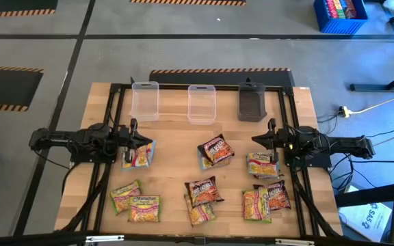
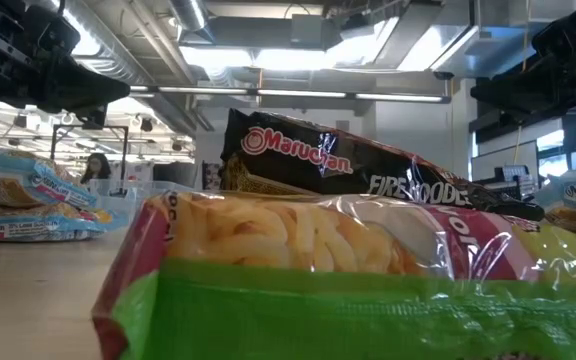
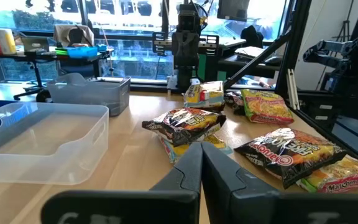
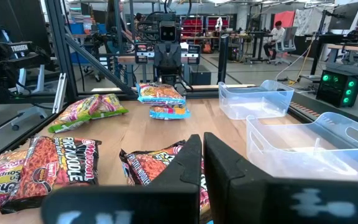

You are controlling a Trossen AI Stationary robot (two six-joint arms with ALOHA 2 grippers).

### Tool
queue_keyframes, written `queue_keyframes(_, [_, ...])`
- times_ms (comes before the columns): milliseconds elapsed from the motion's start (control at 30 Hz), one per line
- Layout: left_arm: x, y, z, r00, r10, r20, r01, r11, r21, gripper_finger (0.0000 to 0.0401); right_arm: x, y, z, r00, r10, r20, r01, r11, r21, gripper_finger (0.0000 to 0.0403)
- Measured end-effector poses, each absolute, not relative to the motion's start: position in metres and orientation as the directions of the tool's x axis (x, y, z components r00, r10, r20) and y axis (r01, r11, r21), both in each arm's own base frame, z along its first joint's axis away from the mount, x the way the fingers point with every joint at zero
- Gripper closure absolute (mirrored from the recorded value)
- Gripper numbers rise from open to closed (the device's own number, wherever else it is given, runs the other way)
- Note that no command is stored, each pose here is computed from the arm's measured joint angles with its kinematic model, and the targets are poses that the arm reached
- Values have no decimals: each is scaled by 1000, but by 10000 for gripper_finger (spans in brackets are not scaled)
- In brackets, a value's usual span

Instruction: Sort Maruchan noodles

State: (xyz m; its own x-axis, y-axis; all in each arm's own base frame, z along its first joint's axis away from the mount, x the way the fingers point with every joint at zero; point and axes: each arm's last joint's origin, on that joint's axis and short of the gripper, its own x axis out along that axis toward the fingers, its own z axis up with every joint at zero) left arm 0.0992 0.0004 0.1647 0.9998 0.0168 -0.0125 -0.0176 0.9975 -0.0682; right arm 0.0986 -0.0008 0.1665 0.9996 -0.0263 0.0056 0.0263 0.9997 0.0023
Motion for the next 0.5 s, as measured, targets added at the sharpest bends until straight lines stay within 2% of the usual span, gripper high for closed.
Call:
queue_keyframes(133, [99,1,168,999,20,25,-19,997,-69,401,99,-1,167,1000,-26,6,26,1000,2,402])
queue_keyframes(367, [96,1,191,966,44,257,-5,989,-148,401,99,-1,167,1000,-26,7,26,1000,2,402])
queue_keyframes(500, [93,5,200,919,188,345,-111,966,-232,401,99,-1,168,999,-27,21,27,1000,3,402])
